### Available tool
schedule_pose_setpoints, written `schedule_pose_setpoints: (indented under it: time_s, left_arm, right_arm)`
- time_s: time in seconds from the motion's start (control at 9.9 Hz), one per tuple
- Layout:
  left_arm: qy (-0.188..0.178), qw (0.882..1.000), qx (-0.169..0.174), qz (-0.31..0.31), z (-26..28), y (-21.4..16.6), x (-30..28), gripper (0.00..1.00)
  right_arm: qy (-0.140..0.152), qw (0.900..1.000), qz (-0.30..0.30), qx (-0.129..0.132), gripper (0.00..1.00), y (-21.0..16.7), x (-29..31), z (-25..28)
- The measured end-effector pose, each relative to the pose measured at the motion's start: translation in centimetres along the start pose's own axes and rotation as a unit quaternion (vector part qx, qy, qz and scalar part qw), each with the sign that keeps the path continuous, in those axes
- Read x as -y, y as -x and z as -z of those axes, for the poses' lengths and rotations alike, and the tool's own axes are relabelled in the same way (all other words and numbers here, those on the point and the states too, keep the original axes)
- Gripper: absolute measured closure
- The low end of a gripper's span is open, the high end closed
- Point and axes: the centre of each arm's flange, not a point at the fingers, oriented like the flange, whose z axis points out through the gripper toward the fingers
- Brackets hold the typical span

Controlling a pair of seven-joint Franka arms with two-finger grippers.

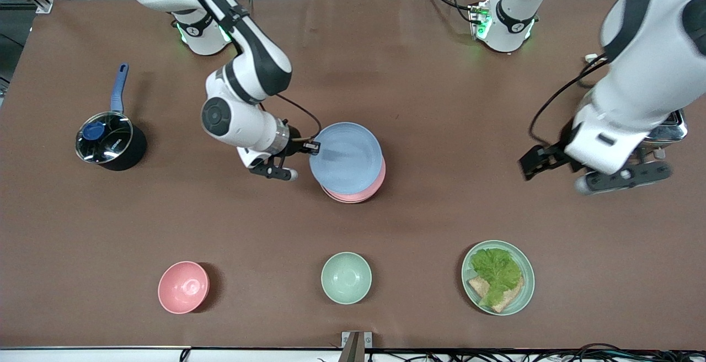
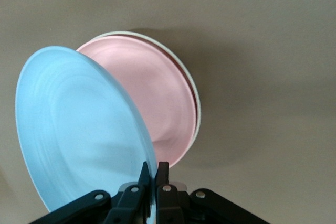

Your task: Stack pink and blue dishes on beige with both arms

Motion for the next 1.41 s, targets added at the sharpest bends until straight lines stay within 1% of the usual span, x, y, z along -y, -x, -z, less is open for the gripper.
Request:
schedule_pose_setpoints:
  time_s: [0.2, 0.4, 0.51, 0.61, 0.81, 0.91, 1.01, 1.11, 1.21, 1.31, 1.41]
  left_arm:
    - [-0.004, 1.0, 0.007, -0.021, 4.5, 2.2, 3.6, 0.0]
    - [-0.015, 0.999, -0.004, -0.045, 7.4, 3.8, 5.4, 0.0]
    - [-0.022, 0.998, -0.002, -0.061, 7.7, 4.3, 6.2, 0.0]
    - [-0.022, 0.997, 0.007, -0.071, 7.2, 4.7, 7.4, 0.0]
    - [-0.009, 0.997, 0.028, -0.071, 5.9, 5.4, 8.9, 0.0]
    - [-0.009, 0.997, 0.033, -0.074, 5.6, 6.0, 8.5, 0.0]
    - [-0.01, 0.996, 0.035, -0.078, 5.6, 6.6, 8.0, 0.0]
    - [-0.01, 0.996, 0.035, -0.081, 5.7, 6.9, 7.6, 0.0]
    - [-0.011, 0.996, 0.035, -0.081, 5.7, 7.0, 7.6, 0.0]
    - [-0.011, 0.996, 0.036, -0.08, 5.6, 7.0, 7.7, 0.0]
    - [-0.011, 0.996, 0.036, -0.08, 5.6, 7.0, 7.8, 0.0]
  right_arm:
    - [-0.001, 1.0, -0.005, -0.008, 0.94, 0.5, 0.0, -2.6]
    - [0.006, 1.0, -0.012, -0.004, 0.94, 0.2, -0.8, -3.9]
    - [0.008, 1.0, -0.014, -0.003, 0.94, 0.2, -1.2, -4.4]
    - [0.008, 1.0, -0.015, -0.007, 0.94, 0.3, -1.5, -4.8]
    - [0.01, 1.0, -0.017, -0.012, 0.92, 0.5, -2.3, -5.7]
    - [0.012, 1.0, -0.018, -0.011, 0.81, 0.6, -2.4, -6.0]
    - [0.014, 1.0, -0.018, -0.009, 0.67, 0.7, -2.5, -6.2]
    - [0.014, 1.0, -0.017, -0.009, 0.51, 0.7, -2.5, -6.2]
    - [0.014, 1.0, -0.018, -0.011, 0.37, 0.6, -2.5, -6.1]
    - [0.012, 1.0, -0.015, -0.023, 0.23, -0.1, -2.6, -5.1]
    - [0.021, 0.999, -0.002, -0.047, 0.07, -1.6, -3.0, -2.5]
